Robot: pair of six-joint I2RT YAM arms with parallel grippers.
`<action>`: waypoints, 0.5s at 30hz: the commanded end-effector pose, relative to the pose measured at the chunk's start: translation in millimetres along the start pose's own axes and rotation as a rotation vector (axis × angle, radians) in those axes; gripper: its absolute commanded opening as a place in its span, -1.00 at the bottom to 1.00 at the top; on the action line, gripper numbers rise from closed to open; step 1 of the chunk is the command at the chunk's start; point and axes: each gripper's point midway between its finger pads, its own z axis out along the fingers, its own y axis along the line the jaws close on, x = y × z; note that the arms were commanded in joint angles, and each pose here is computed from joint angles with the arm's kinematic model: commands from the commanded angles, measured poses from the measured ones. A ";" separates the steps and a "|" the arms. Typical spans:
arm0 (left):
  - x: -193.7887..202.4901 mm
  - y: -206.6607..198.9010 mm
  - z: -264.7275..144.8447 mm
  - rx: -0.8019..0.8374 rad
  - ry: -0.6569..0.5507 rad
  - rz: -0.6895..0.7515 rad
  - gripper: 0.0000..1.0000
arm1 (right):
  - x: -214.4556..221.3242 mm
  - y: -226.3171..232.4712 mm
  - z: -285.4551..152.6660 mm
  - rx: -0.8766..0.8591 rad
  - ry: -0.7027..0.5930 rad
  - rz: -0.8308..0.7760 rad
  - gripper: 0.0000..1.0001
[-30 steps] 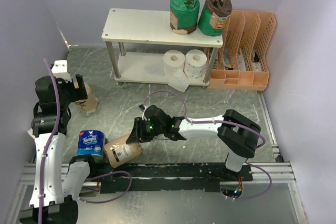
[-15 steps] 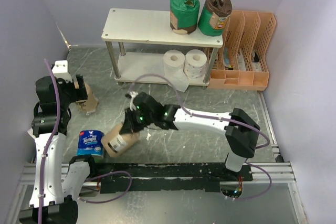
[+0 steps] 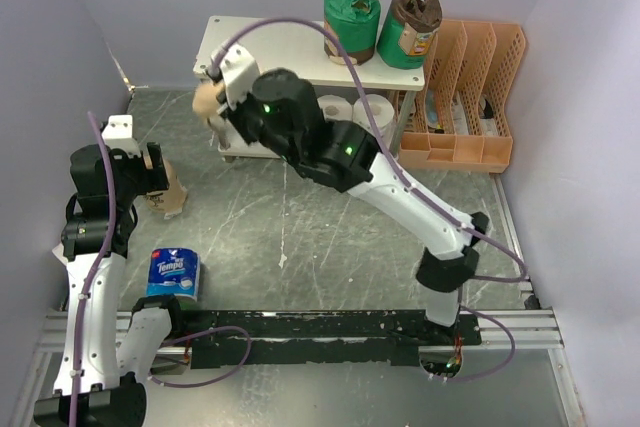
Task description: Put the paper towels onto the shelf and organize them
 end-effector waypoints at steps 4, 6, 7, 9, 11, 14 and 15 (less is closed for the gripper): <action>-18.7 5.1 -6.0 -0.038 -0.049 0.013 0.70 | -52.7 -90.1 2.4 0.464 -0.027 -0.491 -1.00; -18.3 4.0 -5.2 -0.035 -0.050 0.015 0.70 | -64.9 -106.0 0.7 0.531 -0.021 -0.549 -1.00; -18.5 3.0 -5.1 -0.031 -0.051 0.016 0.70 | -70.2 -115.7 -0.4 0.568 -0.031 -0.564 -1.00; -19.5 1.7 -4.6 -0.027 -0.053 0.015 0.70 | -72.3 -129.3 2.2 0.571 -0.027 -0.645 -1.00; -21.2 0.5 -4.7 -0.023 -0.058 0.014 0.70 | -81.9 -146.1 -0.9 0.597 -0.064 -0.650 -1.00; -22.0 -0.4 -4.8 -0.022 -0.061 0.017 0.71 | -90.8 -176.5 -2.2 0.631 -0.089 -0.630 -1.00; -22.3 -0.4 -5.3 -0.022 -0.062 0.017 0.71 | -92.6 -188.8 -4.4 0.664 -0.091 -0.617 -1.00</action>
